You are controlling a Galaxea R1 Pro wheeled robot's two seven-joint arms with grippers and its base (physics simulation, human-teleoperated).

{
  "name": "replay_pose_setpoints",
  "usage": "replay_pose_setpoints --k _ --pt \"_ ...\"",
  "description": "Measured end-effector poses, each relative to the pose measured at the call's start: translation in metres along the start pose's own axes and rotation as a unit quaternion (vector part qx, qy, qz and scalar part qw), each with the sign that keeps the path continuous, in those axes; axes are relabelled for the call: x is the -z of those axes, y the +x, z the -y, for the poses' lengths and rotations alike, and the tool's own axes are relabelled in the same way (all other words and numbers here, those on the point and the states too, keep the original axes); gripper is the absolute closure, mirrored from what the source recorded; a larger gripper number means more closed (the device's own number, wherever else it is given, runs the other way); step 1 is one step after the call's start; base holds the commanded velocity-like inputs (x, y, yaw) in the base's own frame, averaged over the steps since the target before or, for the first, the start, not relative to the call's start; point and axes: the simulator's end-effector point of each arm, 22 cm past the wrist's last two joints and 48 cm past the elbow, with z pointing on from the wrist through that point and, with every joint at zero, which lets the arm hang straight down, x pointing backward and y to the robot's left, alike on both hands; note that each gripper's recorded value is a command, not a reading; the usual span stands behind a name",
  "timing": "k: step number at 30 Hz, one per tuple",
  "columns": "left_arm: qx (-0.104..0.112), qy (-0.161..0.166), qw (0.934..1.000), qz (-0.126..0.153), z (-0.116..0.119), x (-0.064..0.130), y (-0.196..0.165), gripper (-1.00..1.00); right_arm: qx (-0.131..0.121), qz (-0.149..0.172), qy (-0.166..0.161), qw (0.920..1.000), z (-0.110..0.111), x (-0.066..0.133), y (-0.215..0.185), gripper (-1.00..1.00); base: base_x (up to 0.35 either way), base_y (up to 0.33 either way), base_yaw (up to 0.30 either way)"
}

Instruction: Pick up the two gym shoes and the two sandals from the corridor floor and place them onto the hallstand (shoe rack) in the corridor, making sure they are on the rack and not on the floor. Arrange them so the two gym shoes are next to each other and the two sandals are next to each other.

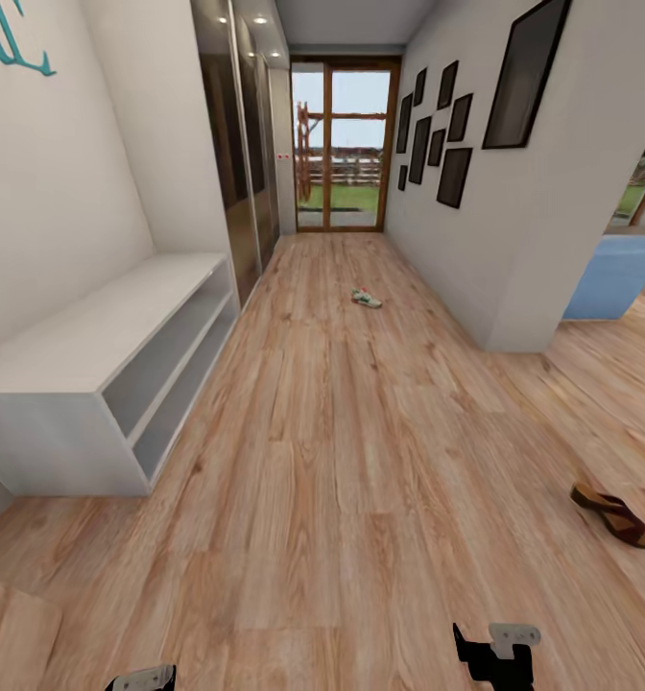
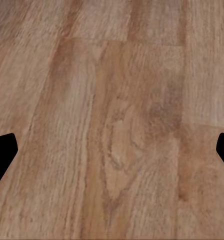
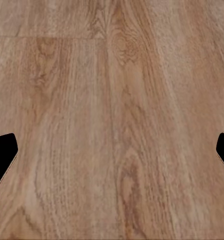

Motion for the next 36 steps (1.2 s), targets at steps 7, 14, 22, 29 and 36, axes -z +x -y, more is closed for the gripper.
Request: replay_pose_setpoints --k 7,14,22,29,36 --pt "0.0 0.0 1.0 0.0 0.0 0.0 0.0 -1.0 0.0 0.0 0.0 1.0 0.0 0.0 0.0 -1.0 0.338 0.0 0.0" --pt "0.0 0.0 1.0 0.0 0.0001 0.0 0.0 -1.0 0.0 0.0 0.0 1.0 0.0 0.0 0.0 -1.0 0.338 0.0 0.0" --pt "0.0 0.0 1.0 0.0 0.0002 0.0 0.0 -1.0 0.0 0.0 0.0 1.0 0.0 0.0 0.0 -1.0 0.338 0.0 0.0" --pt "0.0 0.001 1.0 0.0 0.0007 0.0 0.0001 -1.0 0.0 0.0 0.0 1.0 0.0 0.0 -0.0001 -1.0 0.338 0.0 0.0" --pt "0.0 0.001 1.0 0.0 0.0008 0.0 0.0 -1.0 0.0 0.0 0.0 1.0 0.0 0.0 -0.0001 -1.0 0.338 0.0 0.0"
